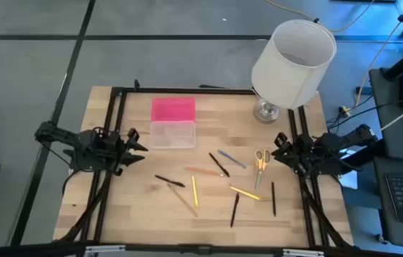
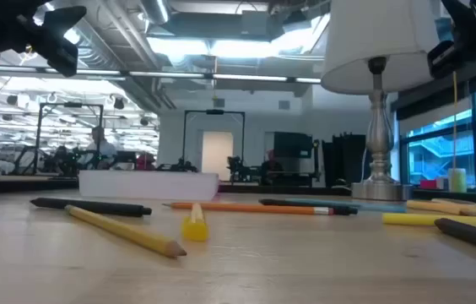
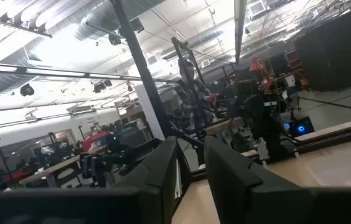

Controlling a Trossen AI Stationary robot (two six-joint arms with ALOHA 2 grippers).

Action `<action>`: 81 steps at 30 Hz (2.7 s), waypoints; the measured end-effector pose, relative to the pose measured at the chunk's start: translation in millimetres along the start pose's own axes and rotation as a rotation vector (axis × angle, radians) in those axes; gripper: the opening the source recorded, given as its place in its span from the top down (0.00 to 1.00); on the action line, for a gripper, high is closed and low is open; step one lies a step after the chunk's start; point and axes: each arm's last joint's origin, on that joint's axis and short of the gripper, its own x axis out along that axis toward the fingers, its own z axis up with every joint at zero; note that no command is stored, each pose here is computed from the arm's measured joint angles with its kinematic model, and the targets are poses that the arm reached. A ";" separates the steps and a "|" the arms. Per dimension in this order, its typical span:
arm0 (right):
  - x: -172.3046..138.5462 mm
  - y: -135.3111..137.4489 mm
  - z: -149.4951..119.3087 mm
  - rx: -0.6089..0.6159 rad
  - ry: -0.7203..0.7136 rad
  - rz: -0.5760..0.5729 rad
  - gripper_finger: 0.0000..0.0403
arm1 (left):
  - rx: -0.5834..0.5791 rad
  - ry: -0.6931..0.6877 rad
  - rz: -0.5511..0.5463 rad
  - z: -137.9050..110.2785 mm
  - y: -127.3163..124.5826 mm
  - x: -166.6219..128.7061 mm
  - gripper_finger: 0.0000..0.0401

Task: Pick & place school supplies into a supply box

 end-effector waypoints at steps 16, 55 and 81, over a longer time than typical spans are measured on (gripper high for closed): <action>0.0 0.0 0.1 -0.001 0.000 0.000 0.78 | 0.000 0.000 0.000 0.0 0.0 0.0 0.65; 0.0 0.0 0.0 -0.001 0.000 0.000 0.78 | 0.000 0.000 0.000 0.0 0.0 0.0 0.65; -0.2 -2.8 1.1 0.024 -0.038 -0.098 0.78 | -0.001 -0.009 0.004 0.7 0.0 0.0 0.65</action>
